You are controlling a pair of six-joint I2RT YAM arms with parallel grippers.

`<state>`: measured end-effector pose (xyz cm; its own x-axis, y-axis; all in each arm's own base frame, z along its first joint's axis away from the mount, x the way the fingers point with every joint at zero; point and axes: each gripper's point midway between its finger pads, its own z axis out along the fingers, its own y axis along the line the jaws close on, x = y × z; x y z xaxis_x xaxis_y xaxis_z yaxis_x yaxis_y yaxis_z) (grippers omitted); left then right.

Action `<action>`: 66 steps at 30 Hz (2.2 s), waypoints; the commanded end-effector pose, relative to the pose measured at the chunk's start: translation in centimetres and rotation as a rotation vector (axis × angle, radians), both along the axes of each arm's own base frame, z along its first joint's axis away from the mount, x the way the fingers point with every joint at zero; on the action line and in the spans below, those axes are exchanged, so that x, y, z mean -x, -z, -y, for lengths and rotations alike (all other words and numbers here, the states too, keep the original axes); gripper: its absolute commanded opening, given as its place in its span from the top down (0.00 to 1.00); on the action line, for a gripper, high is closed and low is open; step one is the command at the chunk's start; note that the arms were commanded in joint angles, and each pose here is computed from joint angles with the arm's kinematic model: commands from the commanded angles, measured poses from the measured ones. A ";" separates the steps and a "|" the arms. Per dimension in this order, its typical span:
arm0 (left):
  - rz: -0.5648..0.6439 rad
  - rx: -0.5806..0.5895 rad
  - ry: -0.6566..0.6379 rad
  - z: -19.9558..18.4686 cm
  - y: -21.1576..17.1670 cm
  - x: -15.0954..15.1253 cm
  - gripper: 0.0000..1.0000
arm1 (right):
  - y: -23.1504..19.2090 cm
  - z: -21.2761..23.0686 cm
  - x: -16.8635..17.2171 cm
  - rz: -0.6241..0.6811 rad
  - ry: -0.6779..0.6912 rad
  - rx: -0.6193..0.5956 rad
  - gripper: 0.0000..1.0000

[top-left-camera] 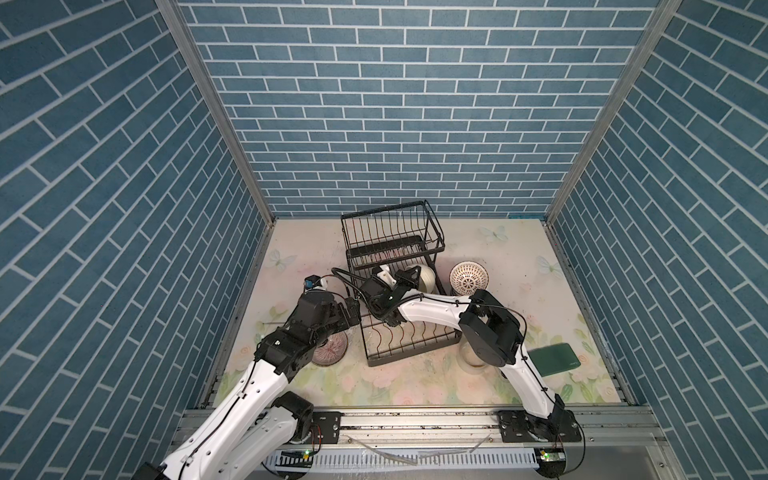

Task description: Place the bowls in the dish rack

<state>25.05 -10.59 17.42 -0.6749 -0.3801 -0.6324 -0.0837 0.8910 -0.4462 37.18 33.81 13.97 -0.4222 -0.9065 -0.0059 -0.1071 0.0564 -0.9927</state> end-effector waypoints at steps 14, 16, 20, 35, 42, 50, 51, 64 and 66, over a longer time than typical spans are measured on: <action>0.003 -0.015 -0.005 -0.4 0.3 0.0 0.00 | 7.7 0.7 1.5 -0.225 0.021 0.077 1.00; 0.003 -0.015 -0.007 -0.4 0.3 0.1 0.00 | 8.0 0.4 1.7 -0.241 0.018 0.074 1.00; 0.001 -0.017 -0.007 -0.5 0.4 0.1 0.00 | 8.3 0.0 1.6 -0.247 0.019 0.082 0.99; -0.002 -0.024 -0.010 -0.7 0.5 0.1 0.00 | 9.4 -0.6 1.8 -0.291 0.037 0.060 0.80; -0.003 -0.025 -0.013 -0.7 0.5 0.1 0.00 | 8.6 -0.7 1.7 -0.274 0.036 0.036 0.69; -0.005 -0.036 -0.018 -1.0 0.3 0.2 0.00 | 6.6 -0.9 1.6 -0.251 0.034 -0.025 0.26; -0.006 -0.038 -0.019 -1.0 0.3 0.2 0.00 | 6.3 -1.0 1.6 -0.249 0.032 -0.035 0.22; -0.006 -0.055 -0.033 -1.6 -0.2 0.2 0.00 | 2.5 -1.0 2.1 -0.242 0.014 -0.204 0.01; -0.006 -0.054 -0.034 -1.6 -0.2 0.2 0.00 | 2.0 -1.1 2.3 -0.239 0.006 -0.236 0.01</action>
<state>24.62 -9.28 16.60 -0.6812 -0.3712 -0.6310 -0.1220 0.9075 -0.4020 35.49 34.78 9.88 -0.4353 -0.9003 -0.0048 -0.3480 0.1732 -0.9213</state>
